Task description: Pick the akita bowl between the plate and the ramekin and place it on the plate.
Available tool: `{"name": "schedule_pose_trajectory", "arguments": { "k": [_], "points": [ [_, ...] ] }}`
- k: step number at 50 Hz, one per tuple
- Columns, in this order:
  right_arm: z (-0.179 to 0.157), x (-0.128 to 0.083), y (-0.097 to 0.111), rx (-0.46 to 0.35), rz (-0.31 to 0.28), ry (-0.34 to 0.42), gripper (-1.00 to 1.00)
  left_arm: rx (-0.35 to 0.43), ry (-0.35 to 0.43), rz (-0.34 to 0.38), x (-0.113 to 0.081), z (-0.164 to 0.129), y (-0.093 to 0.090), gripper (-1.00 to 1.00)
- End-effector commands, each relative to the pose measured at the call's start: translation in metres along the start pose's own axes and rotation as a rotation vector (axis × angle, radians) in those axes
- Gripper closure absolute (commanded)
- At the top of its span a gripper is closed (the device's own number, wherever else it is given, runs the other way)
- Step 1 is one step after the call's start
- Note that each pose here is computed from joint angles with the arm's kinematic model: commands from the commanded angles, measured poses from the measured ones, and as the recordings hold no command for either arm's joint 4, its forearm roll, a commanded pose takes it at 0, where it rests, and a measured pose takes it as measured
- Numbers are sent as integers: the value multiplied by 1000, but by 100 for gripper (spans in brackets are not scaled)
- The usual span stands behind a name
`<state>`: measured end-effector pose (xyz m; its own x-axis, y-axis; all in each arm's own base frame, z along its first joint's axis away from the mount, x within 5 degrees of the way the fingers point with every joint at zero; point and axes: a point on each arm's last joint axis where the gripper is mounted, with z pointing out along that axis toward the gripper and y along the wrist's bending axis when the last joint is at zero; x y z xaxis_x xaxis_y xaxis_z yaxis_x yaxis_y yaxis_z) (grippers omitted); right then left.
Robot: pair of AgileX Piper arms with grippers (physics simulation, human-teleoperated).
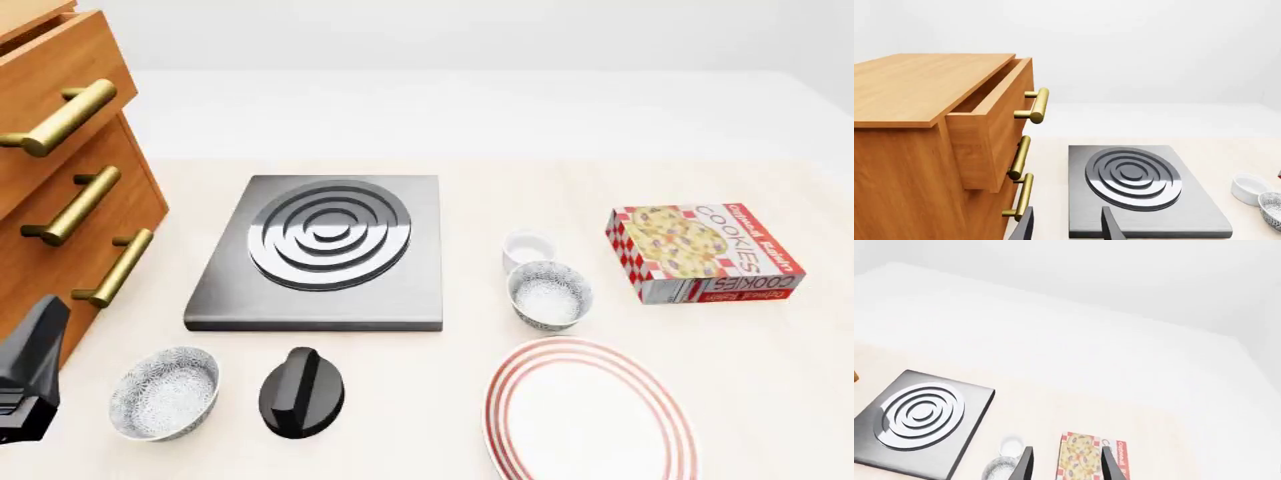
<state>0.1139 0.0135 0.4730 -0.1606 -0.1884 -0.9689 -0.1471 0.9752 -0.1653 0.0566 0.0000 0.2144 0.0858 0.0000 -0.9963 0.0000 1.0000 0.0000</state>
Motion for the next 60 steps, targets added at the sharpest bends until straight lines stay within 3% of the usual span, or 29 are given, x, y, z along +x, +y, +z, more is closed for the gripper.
{"name": "schedule_pose_trajectory", "arguments": {
  "k": [1, 9, 12, 16, 17, 23, 25, 36, 60],
  "points": [
    [27, -24, -1, -37, -35, 90, -100, 0, 0, 0, 0, 0, 0, -100],
    [62, -26, 6, -91, -16, 219, -100, 0, 0, 0, 0, 0, 0, -100],
    [65, -30, 4, -82, -22, 205, -100, 0, 0, 0, 0, 0, 0, -100],
    [78, -33, 6, -92, 10, 225, -100, 0, 0, 0, 0, 0, 0, -100],
    [88, -28, 8, -100, 12, 260, -100, 0, 0, 0, 0, 0, 0, -100],
    [98, -33, 7, -92, 26, 256, -100, 0, 0, 0, 0, 0, 0, -100],
    [112, -29, 12, -109, 49, 298, -100, 0, 0, 0, 0, 0, 0, -100],
    [133, -25, 9, -91, 85, 344, -100, 0, 0, 0, 0, 0, 0, -100],
    [176, 19, 21, -85, 192, 462, -100, 0, 0, 0, 0, 0, 0, -100]
  ]
}}
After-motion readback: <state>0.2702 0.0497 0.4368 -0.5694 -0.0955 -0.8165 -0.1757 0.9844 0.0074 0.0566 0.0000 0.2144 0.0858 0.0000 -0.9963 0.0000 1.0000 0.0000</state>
